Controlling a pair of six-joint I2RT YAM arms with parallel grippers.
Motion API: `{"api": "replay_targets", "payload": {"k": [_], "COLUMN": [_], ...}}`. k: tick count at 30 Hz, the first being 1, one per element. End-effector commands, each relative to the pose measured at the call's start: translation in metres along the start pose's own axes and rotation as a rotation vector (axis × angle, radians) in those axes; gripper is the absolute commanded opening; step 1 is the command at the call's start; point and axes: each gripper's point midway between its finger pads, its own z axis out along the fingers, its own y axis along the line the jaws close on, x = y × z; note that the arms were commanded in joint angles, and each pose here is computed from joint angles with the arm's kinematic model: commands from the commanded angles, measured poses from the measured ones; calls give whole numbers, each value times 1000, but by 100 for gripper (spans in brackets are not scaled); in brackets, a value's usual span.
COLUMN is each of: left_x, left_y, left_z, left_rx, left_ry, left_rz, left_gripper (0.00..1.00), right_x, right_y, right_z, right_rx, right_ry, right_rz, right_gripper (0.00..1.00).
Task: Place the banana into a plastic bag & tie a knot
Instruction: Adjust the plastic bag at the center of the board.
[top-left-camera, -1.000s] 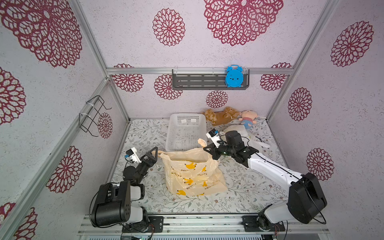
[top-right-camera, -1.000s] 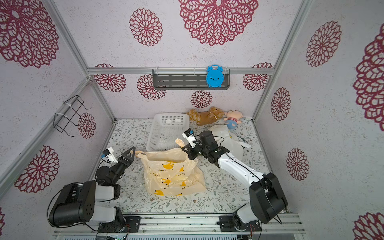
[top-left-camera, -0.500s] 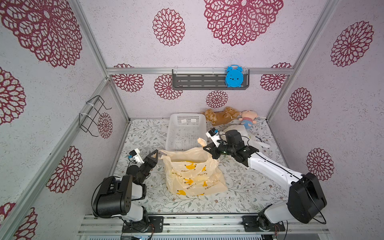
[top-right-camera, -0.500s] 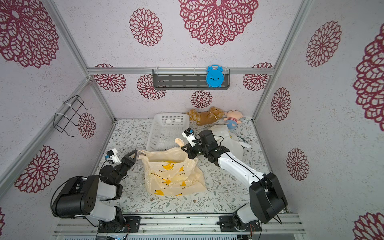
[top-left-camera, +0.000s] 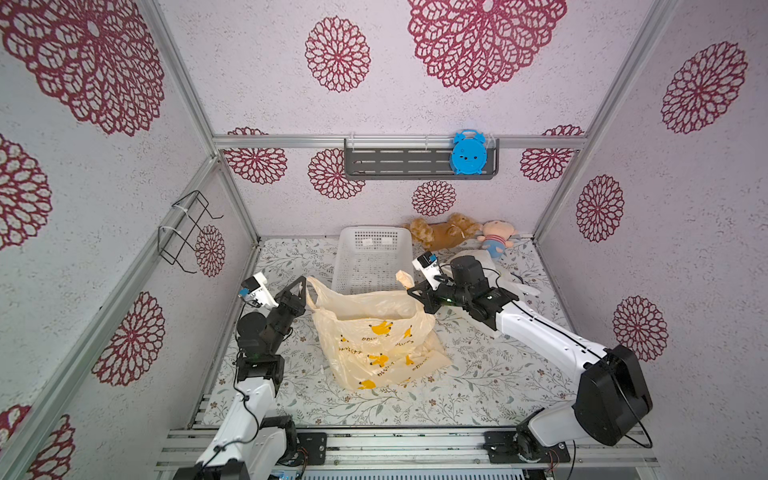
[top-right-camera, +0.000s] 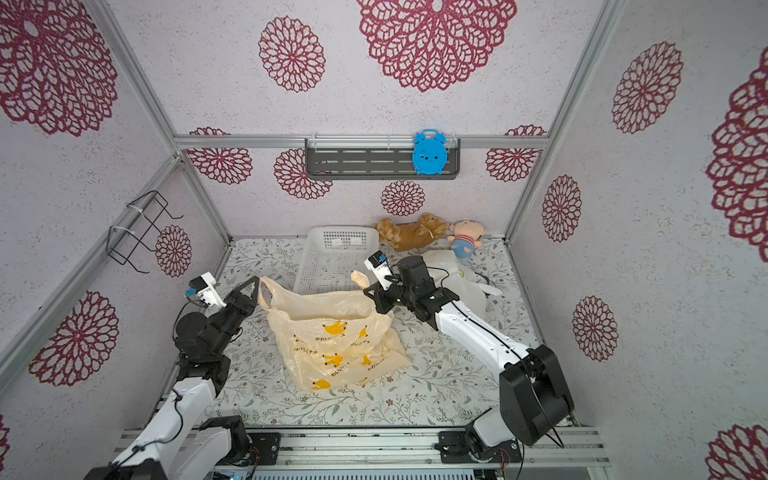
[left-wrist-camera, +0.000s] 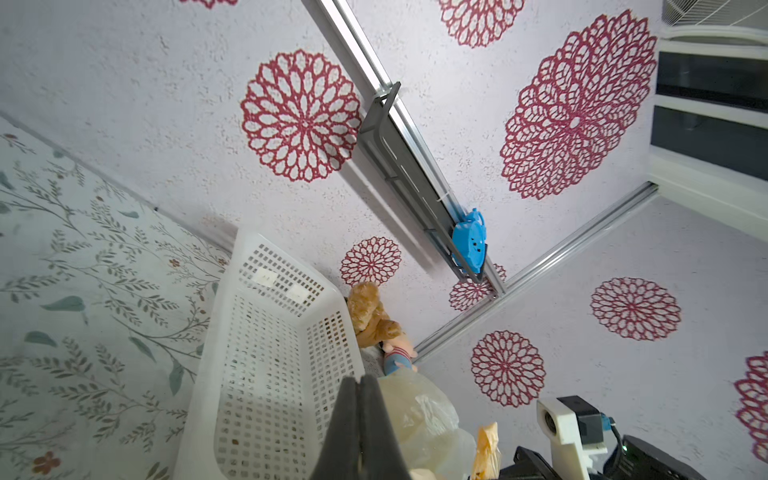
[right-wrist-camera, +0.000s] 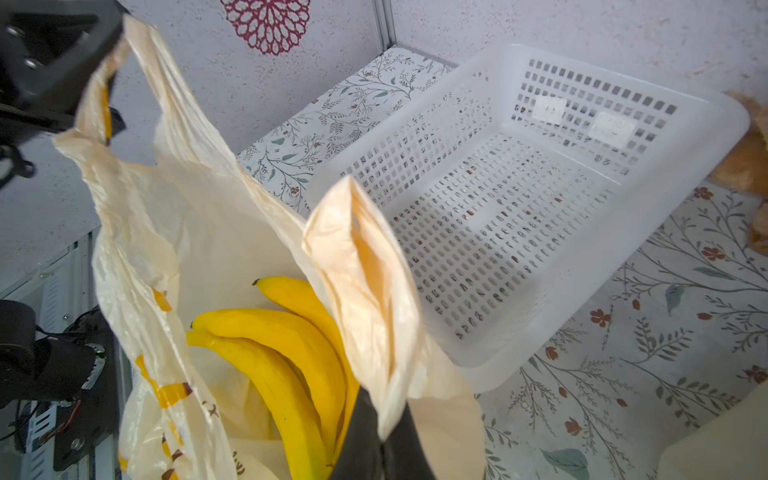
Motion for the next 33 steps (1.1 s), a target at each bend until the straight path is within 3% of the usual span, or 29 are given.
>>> {"api": "replay_targets", "payload": {"k": [1,6,10,20,28,33], "left_x": [15,-3,-23,-68,-33,-16], "left_y": [29,3,-20,-82,-90,-83], "left_z": [-16,-21,-24,-17,18,39], "left_rx": [-264,-384,-462,-512,-475,-491], "left_ry": [128,190,194,225,372,450], "left_rz": [33,143,257,457,534,574], "left_gripper": [0,0,0,0,0,0], "right_x": [-32,-58,-87,-141,-115,-87], "right_y": [0,13,42,91,53,4], "right_z": [-16,-41,-81,-173,-135,-102], "right_rx": [33,20,-56,-151,-21,84], "right_ry": [-89,-208,-371,-686,-562,-452], "right_rz": [3,-29,-68,-141,-74,35], "right_gripper": [0,0,0,0,0,0]}}
